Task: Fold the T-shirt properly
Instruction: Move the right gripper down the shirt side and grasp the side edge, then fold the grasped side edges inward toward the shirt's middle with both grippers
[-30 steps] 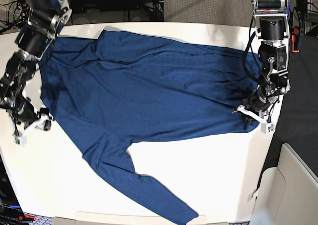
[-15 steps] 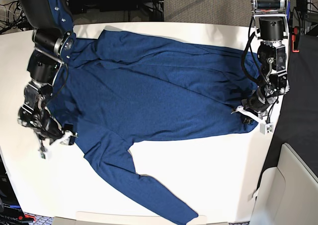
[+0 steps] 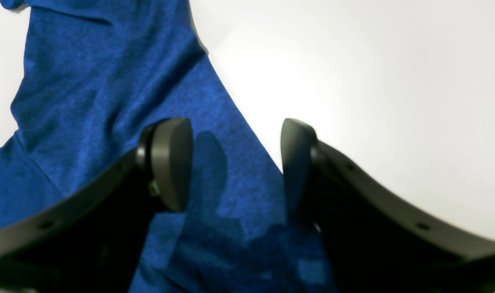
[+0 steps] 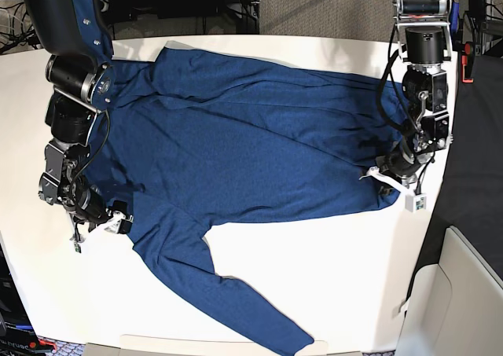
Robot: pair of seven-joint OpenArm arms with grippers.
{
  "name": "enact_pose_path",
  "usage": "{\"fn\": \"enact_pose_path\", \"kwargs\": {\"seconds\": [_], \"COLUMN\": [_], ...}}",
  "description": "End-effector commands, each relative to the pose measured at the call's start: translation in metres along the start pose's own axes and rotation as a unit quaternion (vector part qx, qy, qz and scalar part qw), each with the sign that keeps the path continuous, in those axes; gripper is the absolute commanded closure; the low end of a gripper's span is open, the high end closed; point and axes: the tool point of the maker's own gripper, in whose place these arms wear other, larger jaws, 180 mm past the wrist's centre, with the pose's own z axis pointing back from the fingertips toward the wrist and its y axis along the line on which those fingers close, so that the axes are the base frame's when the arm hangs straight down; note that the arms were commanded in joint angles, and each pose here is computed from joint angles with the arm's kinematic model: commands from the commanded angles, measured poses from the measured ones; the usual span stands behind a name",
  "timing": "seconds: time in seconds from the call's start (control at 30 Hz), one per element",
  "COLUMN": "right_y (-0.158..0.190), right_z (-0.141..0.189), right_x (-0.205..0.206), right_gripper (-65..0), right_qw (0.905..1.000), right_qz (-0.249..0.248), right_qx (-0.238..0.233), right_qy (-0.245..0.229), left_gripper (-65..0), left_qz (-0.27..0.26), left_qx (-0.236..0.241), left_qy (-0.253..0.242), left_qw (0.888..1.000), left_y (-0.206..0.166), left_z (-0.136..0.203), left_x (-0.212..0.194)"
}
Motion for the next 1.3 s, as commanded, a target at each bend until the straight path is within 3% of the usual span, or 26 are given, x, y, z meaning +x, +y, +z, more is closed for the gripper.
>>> {"fn": "enact_pose_path", "kwargs": {"seconds": [0.0, 0.13, 0.23, 0.47, 0.87, 1.1, 1.27], "right_y": [-0.004, -0.005, -0.006, 0.001, -0.006, 0.005, -0.010], "right_z": [0.003, 0.005, 0.005, 0.030, 0.093, 0.132, 0.159], "right_x": [0.001, -0.019, -0.028, -0.011, -0.028, -0.034, -0.055], "right_gripper": [-27.1, -9.5, -0.4, -0.2, -0.2, -0.2, -0.2], "right_qw": [0.9998, 0.9981, 0.9976, 0.9990, 0.9949, 0.9887, 0.9858], "right_qz": [0.006, 0.005, 0.004, 0.017, -0.015, -0.009, -0.052], "right_qx": [-0.005, -0.004, -0.002, 0.040, 0.099, 0.142, 0.151], "right_qy": [0.016, 0.061, 0.070, 0.011, -0.018, -0.045, -0.053], "left_gripper": [-0.4, -0.4, -0.4, -0.4, -0.4, -0.4, -0.4], "left_qz": [-0.006, -0.006, -0.003, -0.002, -0.022, -0.045, -0.053], "left_qx": [-0.003, -0.004, -0.008, -0.010, -0.029, -0.039, -0.041], "left_qy": [-0.033, -0.033, -0.032, -0.039, -0.092, -0.104, -0.103], "left_qw": [0.999, 0.999, 0.999, 0.999, 0.995, 0.993, 0.992], "left_y": [-0.001, -0.002, -0.006, -0.008, -0.028, -0.038, -0.039], "left_z": [0.003, 0.003, 0.002, 0.002, 0.015, 0.036, 0.046], "left_x": [0.026, 0.026, 0.024, 0.028, 0.069, 0.062, 0.049]}}
